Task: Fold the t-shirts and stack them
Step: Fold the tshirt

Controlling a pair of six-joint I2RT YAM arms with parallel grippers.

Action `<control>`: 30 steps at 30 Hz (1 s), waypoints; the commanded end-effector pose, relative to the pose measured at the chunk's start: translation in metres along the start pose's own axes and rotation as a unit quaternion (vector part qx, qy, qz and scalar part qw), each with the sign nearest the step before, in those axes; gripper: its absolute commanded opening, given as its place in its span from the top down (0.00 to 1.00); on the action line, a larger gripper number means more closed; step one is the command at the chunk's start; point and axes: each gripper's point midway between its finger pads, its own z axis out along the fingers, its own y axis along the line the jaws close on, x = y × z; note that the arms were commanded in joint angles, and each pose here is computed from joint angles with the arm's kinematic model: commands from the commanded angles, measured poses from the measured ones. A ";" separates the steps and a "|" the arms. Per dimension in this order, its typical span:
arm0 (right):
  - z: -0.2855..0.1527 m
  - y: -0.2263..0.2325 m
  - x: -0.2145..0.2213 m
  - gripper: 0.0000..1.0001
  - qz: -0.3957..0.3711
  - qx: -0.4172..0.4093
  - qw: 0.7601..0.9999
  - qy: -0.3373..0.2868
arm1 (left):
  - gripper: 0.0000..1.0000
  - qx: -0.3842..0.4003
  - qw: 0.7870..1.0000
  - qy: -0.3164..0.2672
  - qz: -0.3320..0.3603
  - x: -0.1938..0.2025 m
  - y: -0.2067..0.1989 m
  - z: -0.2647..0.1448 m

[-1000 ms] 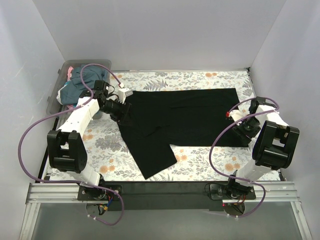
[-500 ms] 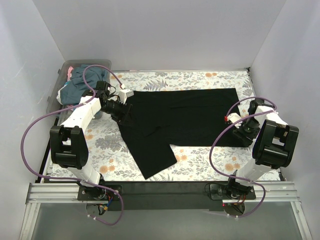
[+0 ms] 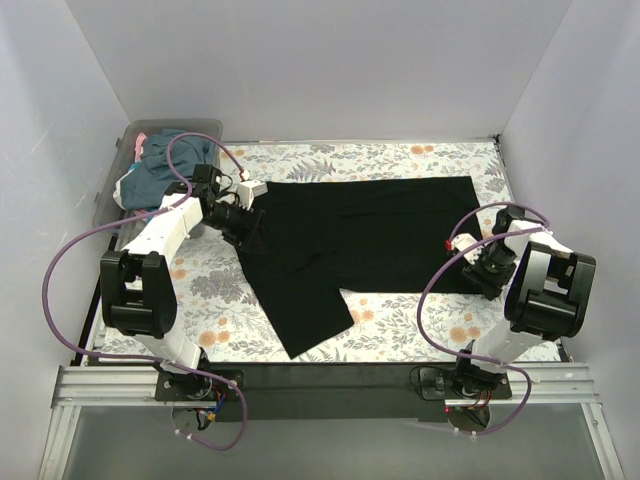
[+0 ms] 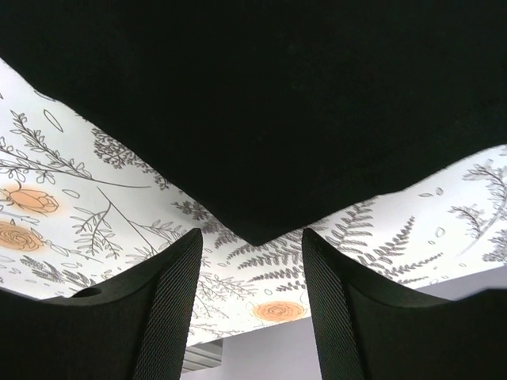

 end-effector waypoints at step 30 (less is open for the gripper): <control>-0.042 -0.028 -0.035 0.99 0.016 0.065 0.994 -0.087 | 0.60 -0.052 0.974 0.104 0.193 0.063 -0.014 0.029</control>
